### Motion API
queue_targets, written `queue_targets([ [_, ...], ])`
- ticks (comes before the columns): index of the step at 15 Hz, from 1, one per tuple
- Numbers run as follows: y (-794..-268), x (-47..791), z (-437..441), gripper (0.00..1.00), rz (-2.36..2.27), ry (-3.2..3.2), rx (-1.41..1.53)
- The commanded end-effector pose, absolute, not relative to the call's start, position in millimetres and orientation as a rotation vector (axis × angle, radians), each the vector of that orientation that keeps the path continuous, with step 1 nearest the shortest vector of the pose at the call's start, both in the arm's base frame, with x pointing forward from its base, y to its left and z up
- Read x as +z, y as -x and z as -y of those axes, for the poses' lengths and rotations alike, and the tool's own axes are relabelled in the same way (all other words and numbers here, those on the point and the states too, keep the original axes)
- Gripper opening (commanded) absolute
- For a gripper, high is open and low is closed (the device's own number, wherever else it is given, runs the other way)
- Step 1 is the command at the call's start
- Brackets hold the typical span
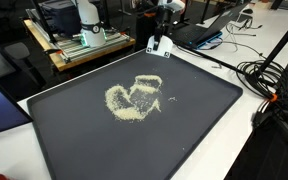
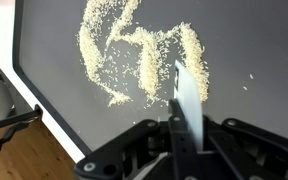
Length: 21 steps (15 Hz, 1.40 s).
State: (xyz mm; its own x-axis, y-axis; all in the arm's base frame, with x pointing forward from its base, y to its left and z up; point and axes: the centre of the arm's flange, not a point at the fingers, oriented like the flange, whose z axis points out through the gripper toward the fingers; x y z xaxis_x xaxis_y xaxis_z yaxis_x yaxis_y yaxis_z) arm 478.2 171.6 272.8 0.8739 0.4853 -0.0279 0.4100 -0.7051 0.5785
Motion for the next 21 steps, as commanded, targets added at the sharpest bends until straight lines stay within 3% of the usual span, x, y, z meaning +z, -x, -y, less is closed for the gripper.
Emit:
queue_targets([
  [1,-505.0,285.2,-170.9,0.01,-0.666,-2.464,0.120],
  [21,-576.9,397.2,32.6,0.01,-0.716,-2.866,-0.015],
])
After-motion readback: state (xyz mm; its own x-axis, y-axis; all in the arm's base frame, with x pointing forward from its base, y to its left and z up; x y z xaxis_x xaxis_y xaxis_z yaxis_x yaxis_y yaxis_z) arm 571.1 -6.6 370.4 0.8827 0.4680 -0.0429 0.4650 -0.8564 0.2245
